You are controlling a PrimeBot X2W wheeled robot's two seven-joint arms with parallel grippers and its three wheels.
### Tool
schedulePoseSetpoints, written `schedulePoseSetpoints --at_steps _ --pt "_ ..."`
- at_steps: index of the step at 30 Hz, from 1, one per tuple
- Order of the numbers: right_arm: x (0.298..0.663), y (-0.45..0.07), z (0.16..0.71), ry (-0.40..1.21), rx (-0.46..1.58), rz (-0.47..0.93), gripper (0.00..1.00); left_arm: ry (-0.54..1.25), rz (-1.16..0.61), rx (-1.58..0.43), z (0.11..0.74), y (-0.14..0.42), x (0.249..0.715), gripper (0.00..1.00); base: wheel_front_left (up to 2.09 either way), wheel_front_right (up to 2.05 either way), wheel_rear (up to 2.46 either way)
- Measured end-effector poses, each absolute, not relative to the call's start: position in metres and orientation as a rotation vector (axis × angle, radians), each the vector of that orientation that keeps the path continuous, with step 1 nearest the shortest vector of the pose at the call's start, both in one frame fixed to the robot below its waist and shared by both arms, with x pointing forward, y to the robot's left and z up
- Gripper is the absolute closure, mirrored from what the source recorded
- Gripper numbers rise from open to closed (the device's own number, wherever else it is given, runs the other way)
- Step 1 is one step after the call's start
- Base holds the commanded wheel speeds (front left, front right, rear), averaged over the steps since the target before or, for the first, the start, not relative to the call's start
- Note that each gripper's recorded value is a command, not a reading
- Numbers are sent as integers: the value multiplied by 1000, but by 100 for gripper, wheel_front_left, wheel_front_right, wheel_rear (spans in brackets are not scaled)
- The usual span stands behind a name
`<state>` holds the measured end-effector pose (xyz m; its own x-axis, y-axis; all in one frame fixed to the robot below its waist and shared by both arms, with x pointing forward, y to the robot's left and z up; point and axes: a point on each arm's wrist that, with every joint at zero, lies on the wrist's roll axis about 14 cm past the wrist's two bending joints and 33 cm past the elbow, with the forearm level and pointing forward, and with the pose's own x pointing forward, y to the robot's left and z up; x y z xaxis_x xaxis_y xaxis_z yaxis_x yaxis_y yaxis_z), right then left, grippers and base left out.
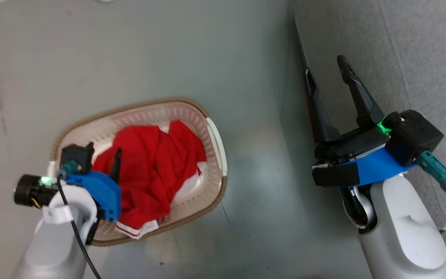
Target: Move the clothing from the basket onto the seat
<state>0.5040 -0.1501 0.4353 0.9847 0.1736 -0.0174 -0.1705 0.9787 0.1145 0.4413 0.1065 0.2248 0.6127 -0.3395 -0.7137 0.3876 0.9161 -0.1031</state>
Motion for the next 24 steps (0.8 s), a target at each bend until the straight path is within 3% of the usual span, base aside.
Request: schedulePoseSetpoints --at_steps 7,19,20,21,22,24 --pt "504 -166 371 162 138 128 0 991 -418 86 147 106 442 0 0 0 0" --pt "497 -186 334 243 149 73 0 1206 -324 103 68 105 423 0 0 0 0" --pt "496 -188 333 246 150 69 0 1216 -327 97 66 102 422 35 0 0 0" --pt "496 -189 332 248 149 66 0 1220 -329 90 64 99 421 79 0 0 0" --pt "495 -190 332 249 150 63 0 1223 -333 88 64 97 421 100 0 0 0" --pt "495 -191 333 249 152 59 0 1235 -340 84 63 94 418 100 0 0 0"
